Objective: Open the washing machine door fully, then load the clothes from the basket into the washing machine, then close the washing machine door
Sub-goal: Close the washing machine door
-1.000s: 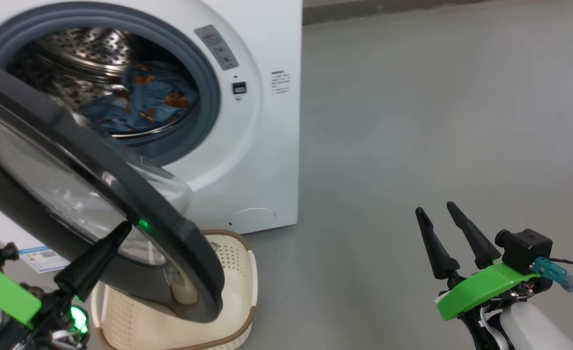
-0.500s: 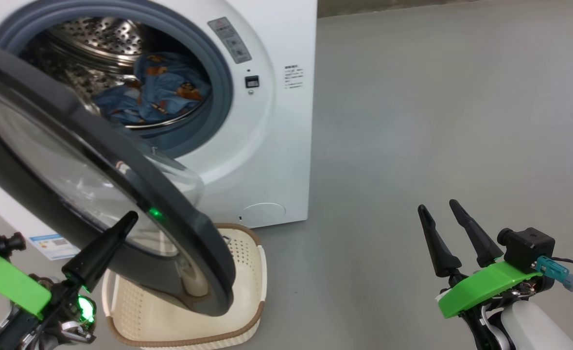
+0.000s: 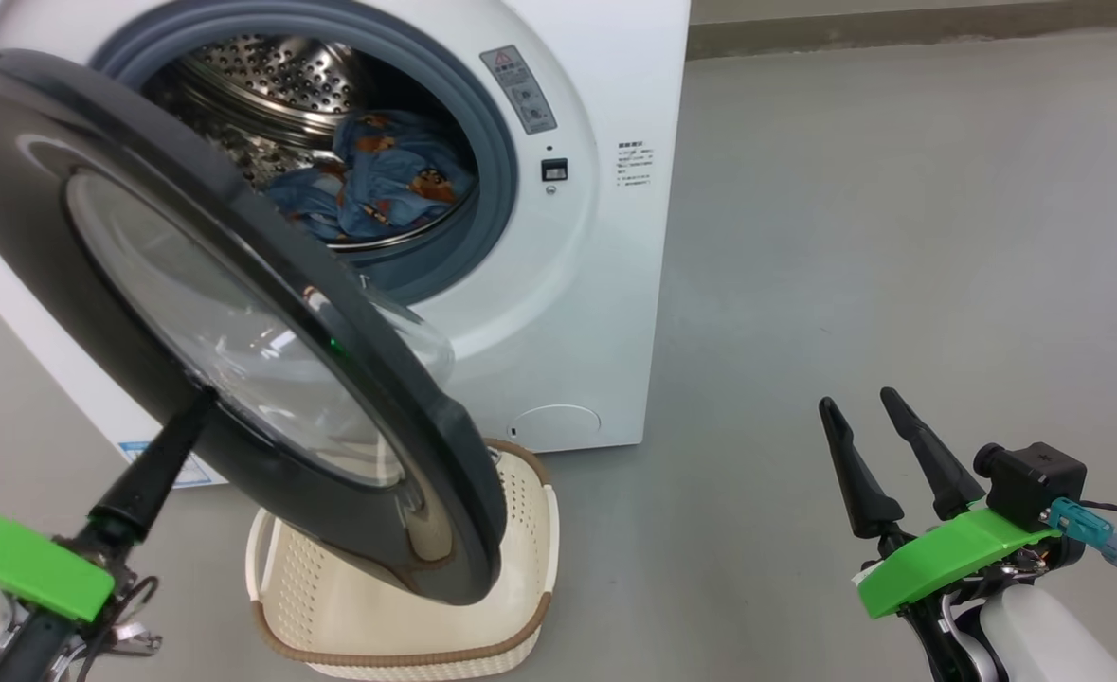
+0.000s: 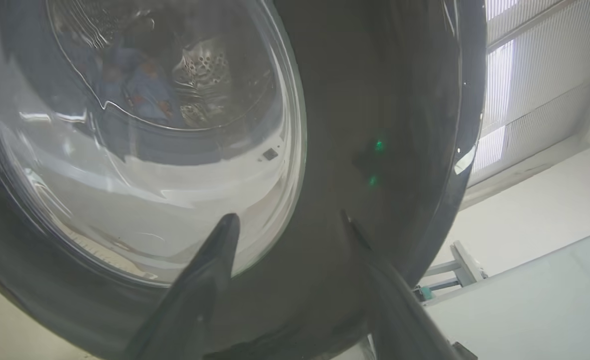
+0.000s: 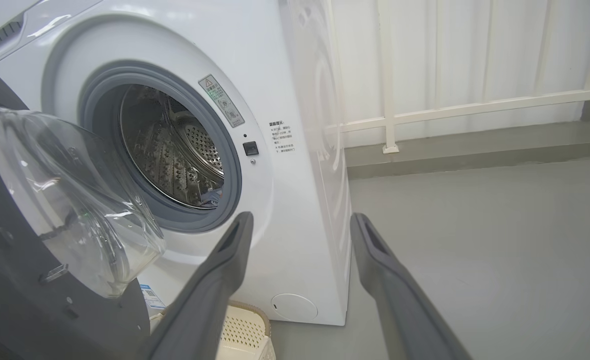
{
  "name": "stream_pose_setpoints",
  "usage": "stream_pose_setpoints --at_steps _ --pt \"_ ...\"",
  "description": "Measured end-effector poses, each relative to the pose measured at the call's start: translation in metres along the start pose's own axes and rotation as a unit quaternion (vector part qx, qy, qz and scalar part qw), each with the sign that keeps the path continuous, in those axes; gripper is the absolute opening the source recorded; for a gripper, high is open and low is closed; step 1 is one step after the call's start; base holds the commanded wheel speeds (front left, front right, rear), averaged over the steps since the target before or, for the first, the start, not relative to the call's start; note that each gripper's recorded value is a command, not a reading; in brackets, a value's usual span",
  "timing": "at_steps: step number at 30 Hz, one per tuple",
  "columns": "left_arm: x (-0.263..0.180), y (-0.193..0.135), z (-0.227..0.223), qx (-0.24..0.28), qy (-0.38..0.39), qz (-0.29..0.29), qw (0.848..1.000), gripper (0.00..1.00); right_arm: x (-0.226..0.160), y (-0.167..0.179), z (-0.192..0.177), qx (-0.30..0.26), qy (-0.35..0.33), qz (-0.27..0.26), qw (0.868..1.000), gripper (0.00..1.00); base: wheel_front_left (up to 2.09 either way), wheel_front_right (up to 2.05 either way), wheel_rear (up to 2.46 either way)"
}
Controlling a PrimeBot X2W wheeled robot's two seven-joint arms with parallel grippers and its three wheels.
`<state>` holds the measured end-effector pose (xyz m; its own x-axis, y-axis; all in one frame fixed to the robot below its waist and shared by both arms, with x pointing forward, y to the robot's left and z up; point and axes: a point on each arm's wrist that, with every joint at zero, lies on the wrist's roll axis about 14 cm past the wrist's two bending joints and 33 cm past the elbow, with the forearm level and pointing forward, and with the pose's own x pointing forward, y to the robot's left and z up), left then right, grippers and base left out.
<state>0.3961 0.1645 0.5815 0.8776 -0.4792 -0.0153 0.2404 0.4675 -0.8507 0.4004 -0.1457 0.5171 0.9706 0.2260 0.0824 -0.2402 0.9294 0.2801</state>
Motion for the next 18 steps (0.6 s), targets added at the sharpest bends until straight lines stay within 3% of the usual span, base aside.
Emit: stream_pose_setpoints --at_steps 7,18 --pt "-0.011 0.019 0.012 0.085 -0.068 0.058 0.992 1.0 0.003 0.003 0.001 -0.001 -0.001 0.006 1.0 1.0 0.0 0.0 0.0" --pt "-0.021 0.041 0.011 0.248 -0.132 0.104 0.954 1.0 0.003 0.004 0.002 -0.004 -0.002 0.009 1.0 1.0 0.0 0.0 0.0"
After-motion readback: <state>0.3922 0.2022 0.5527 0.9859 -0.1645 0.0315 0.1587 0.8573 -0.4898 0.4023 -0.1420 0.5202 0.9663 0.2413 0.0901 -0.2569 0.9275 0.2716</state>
